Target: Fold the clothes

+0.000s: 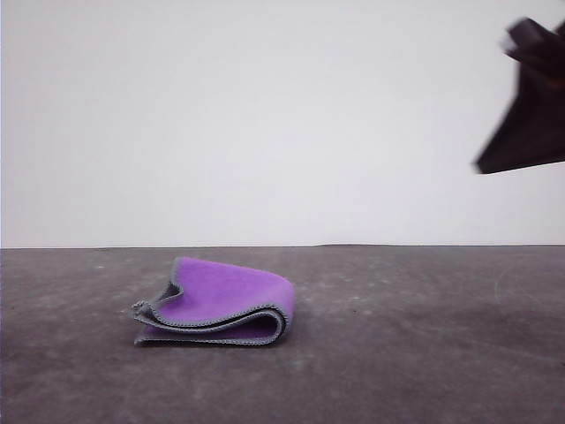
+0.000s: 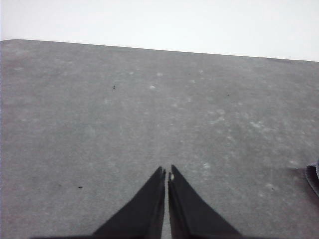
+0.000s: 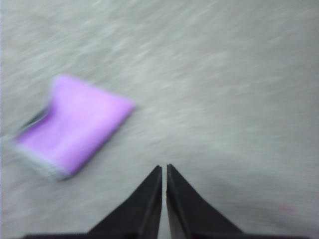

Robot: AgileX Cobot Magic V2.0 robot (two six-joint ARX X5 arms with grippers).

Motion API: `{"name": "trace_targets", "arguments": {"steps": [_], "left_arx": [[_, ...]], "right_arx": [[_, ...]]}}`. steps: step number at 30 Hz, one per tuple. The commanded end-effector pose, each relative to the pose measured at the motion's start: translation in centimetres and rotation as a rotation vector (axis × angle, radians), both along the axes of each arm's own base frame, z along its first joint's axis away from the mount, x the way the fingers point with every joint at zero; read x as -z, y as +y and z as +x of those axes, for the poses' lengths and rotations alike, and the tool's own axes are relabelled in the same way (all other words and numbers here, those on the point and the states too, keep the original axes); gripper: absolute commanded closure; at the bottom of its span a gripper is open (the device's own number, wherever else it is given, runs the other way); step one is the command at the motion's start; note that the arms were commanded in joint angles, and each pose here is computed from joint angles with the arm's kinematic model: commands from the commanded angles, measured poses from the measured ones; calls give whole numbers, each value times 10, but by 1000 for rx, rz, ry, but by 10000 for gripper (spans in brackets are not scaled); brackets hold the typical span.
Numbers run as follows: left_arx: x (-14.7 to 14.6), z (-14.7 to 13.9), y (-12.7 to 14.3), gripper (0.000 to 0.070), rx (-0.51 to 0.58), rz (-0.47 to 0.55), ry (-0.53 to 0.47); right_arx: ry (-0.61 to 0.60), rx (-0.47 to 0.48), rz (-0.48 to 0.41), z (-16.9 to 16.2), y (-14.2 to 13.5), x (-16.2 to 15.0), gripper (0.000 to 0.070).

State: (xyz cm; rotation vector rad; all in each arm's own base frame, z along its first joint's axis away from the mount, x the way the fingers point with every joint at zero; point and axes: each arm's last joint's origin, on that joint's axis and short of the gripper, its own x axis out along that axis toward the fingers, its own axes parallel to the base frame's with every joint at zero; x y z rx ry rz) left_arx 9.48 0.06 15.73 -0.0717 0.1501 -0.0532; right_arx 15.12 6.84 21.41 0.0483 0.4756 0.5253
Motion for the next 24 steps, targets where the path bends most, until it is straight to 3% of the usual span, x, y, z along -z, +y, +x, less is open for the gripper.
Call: {"name": "trace_targets", "arguments": {"steps": [1,8,11,17,24], "left_arx": [[7,1,0,700,4,16,23],[7,1,0,700,4,16,23],[7,1,0,700,4,16,23],[7,1,0,700,4,16,23],[7,1,0,700,4,16,23]], "right_arx": [[-17,40,-33,-4,-8,7,688],[-99,345,-83,-27,-46,40,688],[-141,427,-79,-36,-55,52,688],[-224,516,-62,-48,-65,69,688],[-309,561,-70,-55,-69,63,688]]}}
